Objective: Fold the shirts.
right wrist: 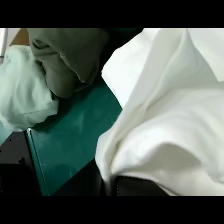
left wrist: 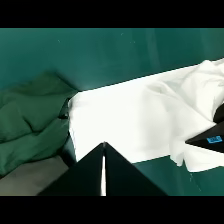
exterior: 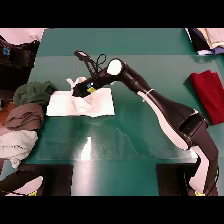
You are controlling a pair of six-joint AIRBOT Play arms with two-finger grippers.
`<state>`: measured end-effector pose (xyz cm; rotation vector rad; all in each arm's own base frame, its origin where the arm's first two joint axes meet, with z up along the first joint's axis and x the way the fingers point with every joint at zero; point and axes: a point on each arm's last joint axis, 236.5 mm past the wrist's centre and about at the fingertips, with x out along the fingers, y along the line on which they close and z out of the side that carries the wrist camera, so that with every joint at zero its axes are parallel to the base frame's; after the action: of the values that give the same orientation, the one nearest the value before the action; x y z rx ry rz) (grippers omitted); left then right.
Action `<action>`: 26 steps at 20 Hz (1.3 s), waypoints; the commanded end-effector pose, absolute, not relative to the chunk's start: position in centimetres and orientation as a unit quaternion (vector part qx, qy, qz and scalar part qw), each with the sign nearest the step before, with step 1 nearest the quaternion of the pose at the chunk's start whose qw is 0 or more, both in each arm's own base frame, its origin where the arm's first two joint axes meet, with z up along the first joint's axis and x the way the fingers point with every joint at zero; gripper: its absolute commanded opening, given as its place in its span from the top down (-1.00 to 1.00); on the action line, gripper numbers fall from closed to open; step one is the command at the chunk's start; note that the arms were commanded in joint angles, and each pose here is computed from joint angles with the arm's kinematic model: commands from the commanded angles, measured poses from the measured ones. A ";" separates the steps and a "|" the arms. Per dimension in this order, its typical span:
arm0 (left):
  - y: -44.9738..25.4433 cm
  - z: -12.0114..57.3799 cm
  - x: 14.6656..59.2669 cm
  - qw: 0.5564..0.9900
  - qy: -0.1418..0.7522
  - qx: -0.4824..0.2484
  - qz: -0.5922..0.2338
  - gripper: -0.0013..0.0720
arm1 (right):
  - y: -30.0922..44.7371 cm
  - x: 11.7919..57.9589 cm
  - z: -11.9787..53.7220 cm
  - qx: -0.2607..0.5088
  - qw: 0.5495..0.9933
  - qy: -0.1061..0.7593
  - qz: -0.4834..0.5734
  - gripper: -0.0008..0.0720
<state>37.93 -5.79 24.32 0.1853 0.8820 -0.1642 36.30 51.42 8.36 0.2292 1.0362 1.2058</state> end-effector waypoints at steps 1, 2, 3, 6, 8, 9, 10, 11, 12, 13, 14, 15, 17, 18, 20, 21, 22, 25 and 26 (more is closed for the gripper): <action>-5.7 24.3 37.7 0.895 0.429 0.090 -0.079 0.88 | 52.3 37.6 10.1 0.130 0.713 0.432 0.536 0.93; -5.7 24.3 37.7 0.895 0.429 0.090 -0.079 0.88 | 52.4 37.8 10.2 0.133 0.717 0.427 0.534 0.92; -5.7 24.3 37.7 0.895 0.429 0.090 -0.079 0.88 | 52.6 37.9 10.4 0.135 0.720 0.422 0.534 0.92; -5.8 24.3 37.7 0.895 0.429 0.089 -0.080 0.87 | 54.4 38.3 11.3 0.133 0.743 0.375 0.538 0.88; -5.8 24.3 37.7 0.895 0.429 0.089 -0.080 0.87 | 56.4 37.8 11.2 0.131 0.750 0.346 0.549 0.03; -5.8 24.3 37.7 0.895 0.429 0.089 -0.080 0.88 | 57.5 37.3 10.9 0.143 0.746 0.341 0.554 -0.18; -5.8 24.3 37.7 0.895 0.429 0.089 -0.080 0.88 | 58.2 37.1 10.7 0.154 0.743 0.336 0.558 -0.33; -5.8 24.2 37.7 0.895 0.430 0.089 -0.080 0.88 | 58.7 37.1 10.7 0.171 0.740 0.334 0.558 -0.49; -5.8 24.2 37.7 0.895 0.430 0.089 -0.080 0.88 | 58.8 37.1 11.1 0.184 0.736 0.335 0.558 -0.50; -5.8 24.2 37.7 0.895 0.430 0.089 -0.080 0.87 | 58.4 37.3 11.8 0.188 0.735 0.333 0.560 -0.49; -5.8 24.2 37.7 0.895 0.431 0.089 -0.080 0.88 | 57.5 37.9 12.7 0.180 0.740 0.327 0.560 -0.49; -5.8 24.2 37.6 0.894 0.431 0.089 -0.080 0.87 | 56.0 38.6 13.6 0.165 0.744 0.324 0.560 -0.49; -5.7 24.1 37.5 0.893 0.435 0.090 -0.080 0.88 | 52.0 39.9 13.6 0.113 0.749 0.342 0.557 -0.48; -5.7 24.1 37.5 0.893 0.434 0.090 -0.080 0.88 | 49.4 40.5 12.7 0.093 0.750 0.364 0.544 -0.48; -5.7 24.1 37.5 0.893 0.433 0.090 -0.080 0.88 | 43.7 41.7 9.7 0.071 0.750 0.422 0.504 -0.48; -5.7 24.2 37.6 0.894 0.432 0.089 -0.080 0.88 | 40.6 42.0 7.8 0.076 0.748 0.458 0.475 -0.48; -5.7 24.2 37.6 0.894 0.432 0.089 -0.080 0.87 | 37.7 42.3 5.9 0.093 0.742 0.493 0.444 -0.48; -5.8 24.2 37.6 0.894 0.432 0.089 -0.080 0.87 | 31.3 41.9 0.2 0.157 0.717 0.573 0.364 -0.49; -5.8 24.2 37.6 0.894 0.432 0.089 -0.080 0.88 | 30.4 41.4 -1.3 0.182 0.703 0.591 0.351 -0.50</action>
<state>37.58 -5.77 24.08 0.1854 0.8993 -0.1665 42.93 35.53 2.95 0.2904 1.1435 0.8987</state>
